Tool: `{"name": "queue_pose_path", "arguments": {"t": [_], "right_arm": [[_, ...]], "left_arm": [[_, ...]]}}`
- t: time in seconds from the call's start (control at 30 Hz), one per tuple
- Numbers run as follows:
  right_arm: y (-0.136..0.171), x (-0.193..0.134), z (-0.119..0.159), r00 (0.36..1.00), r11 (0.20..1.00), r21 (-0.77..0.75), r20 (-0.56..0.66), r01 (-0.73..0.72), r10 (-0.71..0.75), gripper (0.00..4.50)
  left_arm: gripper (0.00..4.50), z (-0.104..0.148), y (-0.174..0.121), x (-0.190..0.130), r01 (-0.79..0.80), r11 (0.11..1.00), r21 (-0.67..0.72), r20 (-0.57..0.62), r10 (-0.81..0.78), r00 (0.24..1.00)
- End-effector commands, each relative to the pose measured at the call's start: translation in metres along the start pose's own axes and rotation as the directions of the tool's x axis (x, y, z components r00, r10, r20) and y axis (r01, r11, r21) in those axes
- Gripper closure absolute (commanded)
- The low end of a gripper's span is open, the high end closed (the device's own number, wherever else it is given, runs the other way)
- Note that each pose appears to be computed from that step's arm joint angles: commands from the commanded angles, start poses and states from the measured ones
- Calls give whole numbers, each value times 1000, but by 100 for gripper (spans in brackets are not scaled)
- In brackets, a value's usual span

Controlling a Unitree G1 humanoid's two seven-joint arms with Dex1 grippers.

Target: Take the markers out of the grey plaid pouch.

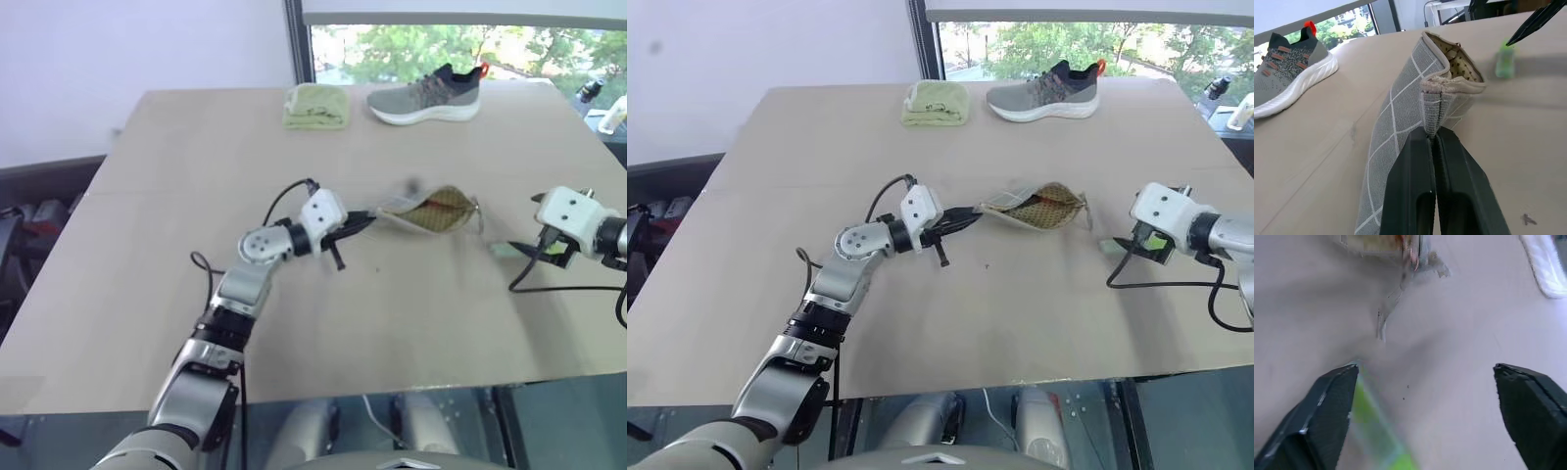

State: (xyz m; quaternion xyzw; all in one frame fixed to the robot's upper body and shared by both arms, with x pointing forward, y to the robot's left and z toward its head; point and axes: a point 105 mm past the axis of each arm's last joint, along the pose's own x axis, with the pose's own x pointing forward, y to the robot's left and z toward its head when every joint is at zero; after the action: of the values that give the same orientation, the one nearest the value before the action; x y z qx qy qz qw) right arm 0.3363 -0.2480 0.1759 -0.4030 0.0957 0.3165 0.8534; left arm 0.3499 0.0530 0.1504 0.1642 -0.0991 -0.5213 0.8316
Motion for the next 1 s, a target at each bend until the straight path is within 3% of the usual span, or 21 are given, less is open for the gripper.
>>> {"name": "queue_pose_path", "arguments": {"t": [0.03,0.1,0.17,0.37,0.6,0.73,0.83,0.9,1.0], "right_arm": [[-8,-1,61,968,999,18,248,29,-33,25],[4,4,80,946,999,6,321,-38,34,91],[10,6,85,939,998,-2,337,-69,66,197],[25,27,76,947,992,-30,296,-125,128,438],[31,30,73,944,982,-72,273,-172,186,438],[38,33,65,948,964,-123,191,-236,256,438],[44,37,61,944,940,-199,126,-277,305,318],[49,42,63,938,923,-244,101,-299,331,193],[74,50,59,899,862,-298,22,-411,436,178]], "left_arm": [[450,21,-2,-1,18,1000,-19,74,-17,997],[450,25,-8,0,55,998,-35,77,-52,996],[450,27,-12,1,71,997,-43,77,-68,995],[450,38,-21,5,104,992,-68,106,-97,990],[450,60,-31,5,145,978,-153,179,-117,977],[450,67,-49,5,223,957,-186,202,-184,962],[450,66,-58,5,251,946,-205,204,-210,956],[450,62,-62,6,266,939,-220,197,-224,954],[450,54,-72,8,301,922,-242,188,-259,947]]}}
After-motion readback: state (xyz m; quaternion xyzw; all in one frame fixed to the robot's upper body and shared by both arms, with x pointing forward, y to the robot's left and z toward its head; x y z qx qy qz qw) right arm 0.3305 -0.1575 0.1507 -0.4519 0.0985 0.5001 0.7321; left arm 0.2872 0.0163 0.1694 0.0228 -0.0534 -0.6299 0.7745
